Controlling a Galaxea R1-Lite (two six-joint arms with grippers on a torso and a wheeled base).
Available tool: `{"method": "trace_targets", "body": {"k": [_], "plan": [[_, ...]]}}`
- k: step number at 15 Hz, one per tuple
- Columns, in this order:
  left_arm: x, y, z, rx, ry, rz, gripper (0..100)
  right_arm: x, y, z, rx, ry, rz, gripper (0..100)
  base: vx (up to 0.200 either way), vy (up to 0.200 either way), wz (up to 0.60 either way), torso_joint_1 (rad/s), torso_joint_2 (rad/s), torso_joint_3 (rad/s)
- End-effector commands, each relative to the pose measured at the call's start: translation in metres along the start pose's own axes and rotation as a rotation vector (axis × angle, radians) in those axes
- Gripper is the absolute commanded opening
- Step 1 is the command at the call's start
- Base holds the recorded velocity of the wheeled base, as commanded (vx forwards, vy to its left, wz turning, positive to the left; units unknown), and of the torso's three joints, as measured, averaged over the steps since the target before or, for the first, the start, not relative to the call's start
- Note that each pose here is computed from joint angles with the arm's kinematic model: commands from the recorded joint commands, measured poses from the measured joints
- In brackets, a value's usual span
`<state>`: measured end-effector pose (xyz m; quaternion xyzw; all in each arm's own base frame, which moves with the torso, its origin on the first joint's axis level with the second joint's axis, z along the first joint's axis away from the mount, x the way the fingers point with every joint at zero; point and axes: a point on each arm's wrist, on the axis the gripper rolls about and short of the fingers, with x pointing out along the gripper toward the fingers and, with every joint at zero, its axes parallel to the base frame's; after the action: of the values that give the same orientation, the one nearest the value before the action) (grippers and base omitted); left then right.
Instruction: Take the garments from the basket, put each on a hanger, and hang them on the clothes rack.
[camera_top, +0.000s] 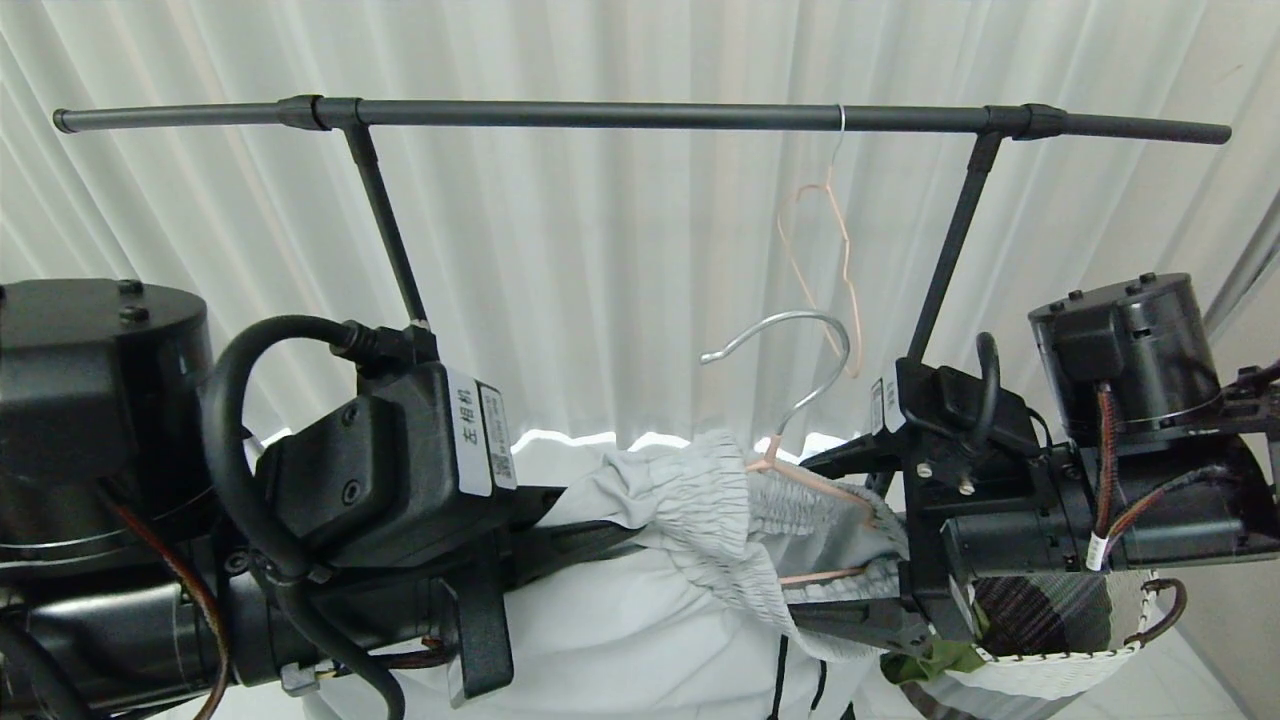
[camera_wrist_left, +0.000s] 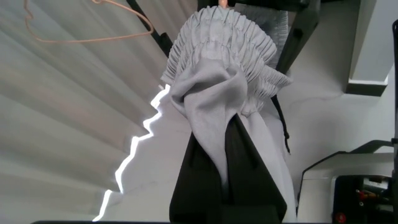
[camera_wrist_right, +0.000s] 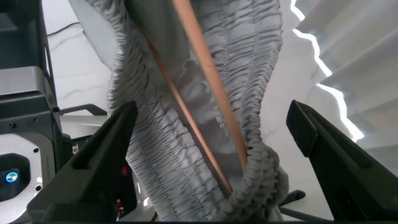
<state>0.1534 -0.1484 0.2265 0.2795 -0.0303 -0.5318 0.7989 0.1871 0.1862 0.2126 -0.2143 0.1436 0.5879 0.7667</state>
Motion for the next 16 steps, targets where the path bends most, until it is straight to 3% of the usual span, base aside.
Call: {"method": "trace_targets", "body": {"k": [1, 2, 3, 8, 13, 14, 16], "plan": [[0.0, 0.0, 0.001, 0.001, -0.002, -0.001, 0, 0.004, -0.001, -0.003, 0.006, 0.011, 0.004, 100, 0.0, 0.0, 0.0, 0.0, 0.0, 0.0], [0.0, 0.0, 0.001, 0.001, -0.003, 0.0, 0, 0.004, -0.001, -0.003, 0.006, 0.011, 0.004, 100, 0.0, 0.0, 0.0, 0.0, 0.0, 0.0], [0.0, 0.0, 0.001, 0.001, -0.003, 0.0, 0, 0.004, -0.001, -0.003, 0.006, 0.012, 0.003, 0, 0.0, 0.0, 0.0, 0.0, 0.0, 0.0], [0.0, 0.0, 0.001, 0.001, -0.003, 0.0, 0, 0.004, -0.002, -0.003, 0.006, 0.017, -0.01, 0, 0.0, 0.0, 0.0, 0.0, 0.0, 0.0], [0.0, 0.0, 0.001, 0.019, -0.011, 0.006, 0, -0.002, -0.013, -0.005, -0.152, 0.018, -0.052, 0, 0.0, 0.0, 0.0, 0.0, 0.0, 0.0], [0.0, 0.0, 0.0, 0.02, -0.009, 0.004, 100, -0.004, -0.014, -0.003, -0.185, 0.0, -0.065, 0, 0.0, 0.0, 0.0, 0.0, 0.0, 0.0], [-0.001, -0.003, -0.004, 0.014, 0.003, -0.002, 100, -0.011, -0.014, 0.003, -0.241, -0.035, -0.091, 0, 0.0, 0.0, 0.0, 0.0, 0.0, 0.0]]}}
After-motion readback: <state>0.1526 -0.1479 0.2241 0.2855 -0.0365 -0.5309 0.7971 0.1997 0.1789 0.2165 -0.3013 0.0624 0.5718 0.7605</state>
